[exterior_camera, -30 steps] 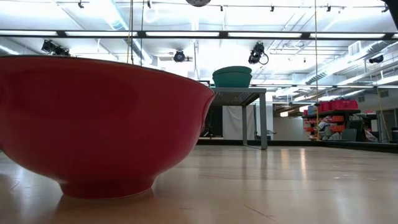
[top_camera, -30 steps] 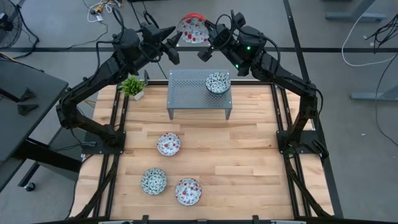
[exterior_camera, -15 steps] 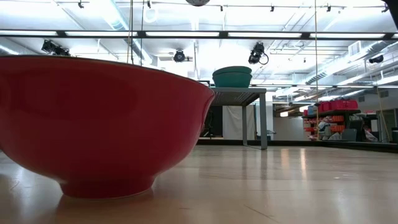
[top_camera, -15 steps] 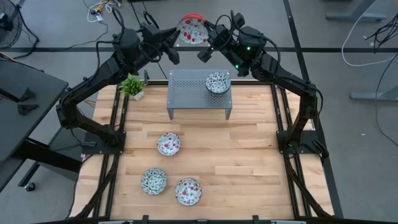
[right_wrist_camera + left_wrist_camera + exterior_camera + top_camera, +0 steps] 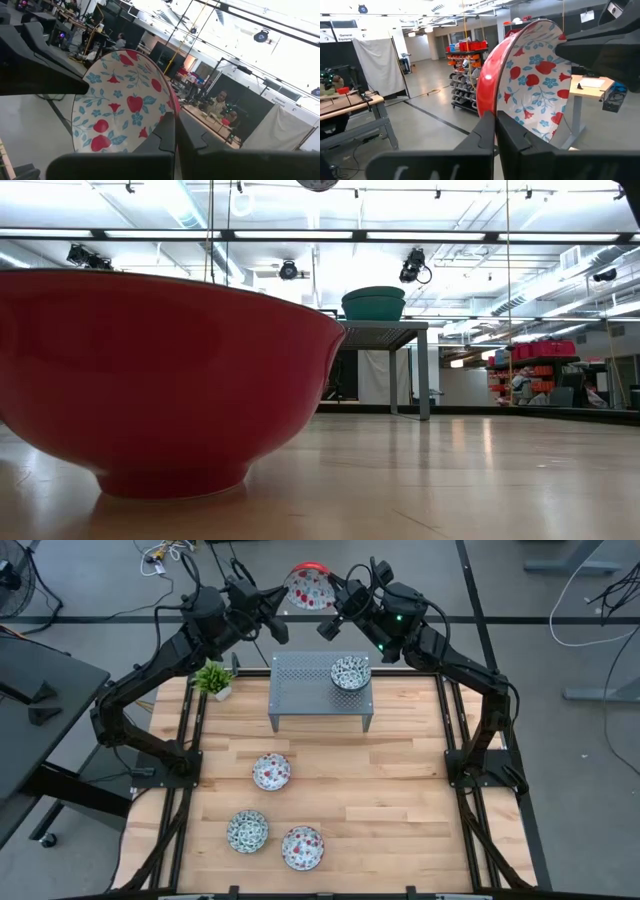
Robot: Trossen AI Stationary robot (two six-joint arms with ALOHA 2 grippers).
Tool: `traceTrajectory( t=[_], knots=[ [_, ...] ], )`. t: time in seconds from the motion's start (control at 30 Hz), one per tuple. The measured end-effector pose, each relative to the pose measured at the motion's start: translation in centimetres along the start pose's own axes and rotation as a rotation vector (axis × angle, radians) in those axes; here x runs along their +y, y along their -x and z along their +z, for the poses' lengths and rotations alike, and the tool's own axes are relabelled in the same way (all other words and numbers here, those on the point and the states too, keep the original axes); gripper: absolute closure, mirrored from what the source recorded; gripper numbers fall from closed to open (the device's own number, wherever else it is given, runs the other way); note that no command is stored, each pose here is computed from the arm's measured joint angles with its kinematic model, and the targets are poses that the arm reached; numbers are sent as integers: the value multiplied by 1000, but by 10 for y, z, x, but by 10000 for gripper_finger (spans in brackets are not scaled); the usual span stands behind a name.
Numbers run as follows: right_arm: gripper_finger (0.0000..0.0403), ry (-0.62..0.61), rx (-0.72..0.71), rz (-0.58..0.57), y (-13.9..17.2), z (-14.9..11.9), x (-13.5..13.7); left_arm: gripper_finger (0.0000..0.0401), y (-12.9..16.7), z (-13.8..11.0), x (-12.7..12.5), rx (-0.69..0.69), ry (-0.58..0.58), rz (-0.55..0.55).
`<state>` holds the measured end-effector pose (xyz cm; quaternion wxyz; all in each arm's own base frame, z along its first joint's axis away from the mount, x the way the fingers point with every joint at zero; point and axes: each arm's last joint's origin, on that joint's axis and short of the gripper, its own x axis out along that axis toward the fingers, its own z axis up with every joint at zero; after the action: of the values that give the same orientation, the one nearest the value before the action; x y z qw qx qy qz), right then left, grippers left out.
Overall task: Pick & Place Mini bowls
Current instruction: Put the right red and white patterned bowl on the shelf
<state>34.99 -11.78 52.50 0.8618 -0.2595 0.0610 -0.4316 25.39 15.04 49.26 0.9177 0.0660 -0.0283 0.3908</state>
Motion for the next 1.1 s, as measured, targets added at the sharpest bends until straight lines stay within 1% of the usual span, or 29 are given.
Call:
traceTrajectory(
  t=[0.53, 0.8, 0.87, 1.1],
  knots=[
    [396, 2, 0, 0, 0, 0, 0, 400, 0, 0, 0, 2, -4, 9],
    [400, -1, -2, 0, 0, 0, 0, 400, 0, 1, 0, -4, 18, 11],
    [400, 0, -7, 5, 0, 0, 0, 392, 0, 1, 0, -6, 21, 11],
    [401, -9, -31, 14, 0, 2, 0, 344, 0, 1, 0, -9, 22, 11]
  ],
)
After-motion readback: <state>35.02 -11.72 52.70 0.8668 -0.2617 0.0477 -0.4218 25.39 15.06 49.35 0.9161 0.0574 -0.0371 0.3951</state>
